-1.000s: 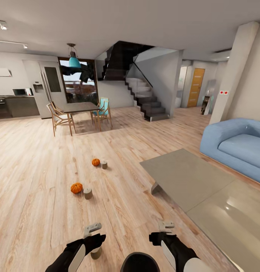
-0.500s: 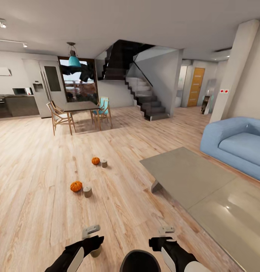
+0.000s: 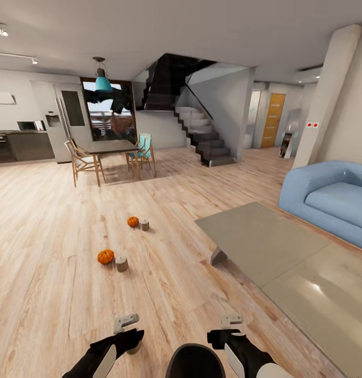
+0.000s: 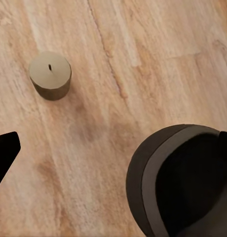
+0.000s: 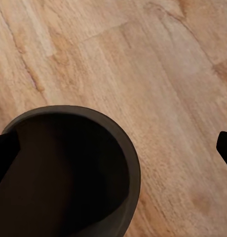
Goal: Place each of the two pumpkins and all three candles from the living room inside a cabinet in the living room (use any cabinet), then make sure every cabinet is closed, and position the cauldron so it is next to a table in the living room.
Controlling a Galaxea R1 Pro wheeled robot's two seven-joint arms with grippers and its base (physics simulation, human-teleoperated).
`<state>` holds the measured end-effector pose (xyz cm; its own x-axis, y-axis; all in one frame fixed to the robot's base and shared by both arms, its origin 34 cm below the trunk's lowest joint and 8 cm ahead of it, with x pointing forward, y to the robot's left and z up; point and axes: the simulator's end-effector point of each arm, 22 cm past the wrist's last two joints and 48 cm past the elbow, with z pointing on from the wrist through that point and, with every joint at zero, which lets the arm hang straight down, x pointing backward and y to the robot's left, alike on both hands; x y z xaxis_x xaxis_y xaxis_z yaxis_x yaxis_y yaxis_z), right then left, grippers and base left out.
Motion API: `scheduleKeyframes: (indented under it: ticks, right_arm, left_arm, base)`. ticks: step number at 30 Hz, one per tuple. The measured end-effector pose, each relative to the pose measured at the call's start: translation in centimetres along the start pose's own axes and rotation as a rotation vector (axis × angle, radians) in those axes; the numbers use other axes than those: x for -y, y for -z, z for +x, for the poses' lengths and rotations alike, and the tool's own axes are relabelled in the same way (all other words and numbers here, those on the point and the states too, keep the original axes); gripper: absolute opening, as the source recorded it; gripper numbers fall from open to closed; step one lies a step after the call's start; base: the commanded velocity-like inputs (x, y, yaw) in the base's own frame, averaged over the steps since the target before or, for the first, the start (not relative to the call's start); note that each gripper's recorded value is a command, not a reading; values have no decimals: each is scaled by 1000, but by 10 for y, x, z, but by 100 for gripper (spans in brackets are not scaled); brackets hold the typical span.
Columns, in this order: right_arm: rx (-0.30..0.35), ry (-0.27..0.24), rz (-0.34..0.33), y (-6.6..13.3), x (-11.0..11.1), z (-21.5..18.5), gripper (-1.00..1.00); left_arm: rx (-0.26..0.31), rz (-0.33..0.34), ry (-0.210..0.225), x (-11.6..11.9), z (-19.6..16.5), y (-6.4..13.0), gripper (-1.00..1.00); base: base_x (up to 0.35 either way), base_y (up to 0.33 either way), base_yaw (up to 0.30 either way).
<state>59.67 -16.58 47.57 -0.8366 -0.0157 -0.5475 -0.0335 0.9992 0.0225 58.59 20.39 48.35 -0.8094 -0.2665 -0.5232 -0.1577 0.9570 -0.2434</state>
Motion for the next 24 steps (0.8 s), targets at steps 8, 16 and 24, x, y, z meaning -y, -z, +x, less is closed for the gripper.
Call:
scheduleKeyframes:
  ticks: [8, 16, 24]
  right_arm:
    - [3, 0, 0, -12, 1, 10, 100]
    - [1, 2, 0, -24, 0, 21, 100]
    - [2, 2, 0, -36, 1, 33, 100]
  left_arm:
    - [-14, 28, -70, 16, 18, -13, 100]
    - [-9, 38, -101, 19, 30, -24, 100]
    - [3, 26, -104, 7, 47, -39, 100]
  base:
    - [0, 0, 0]
    - [0, 0, 0]
    - [0, 0, 0]
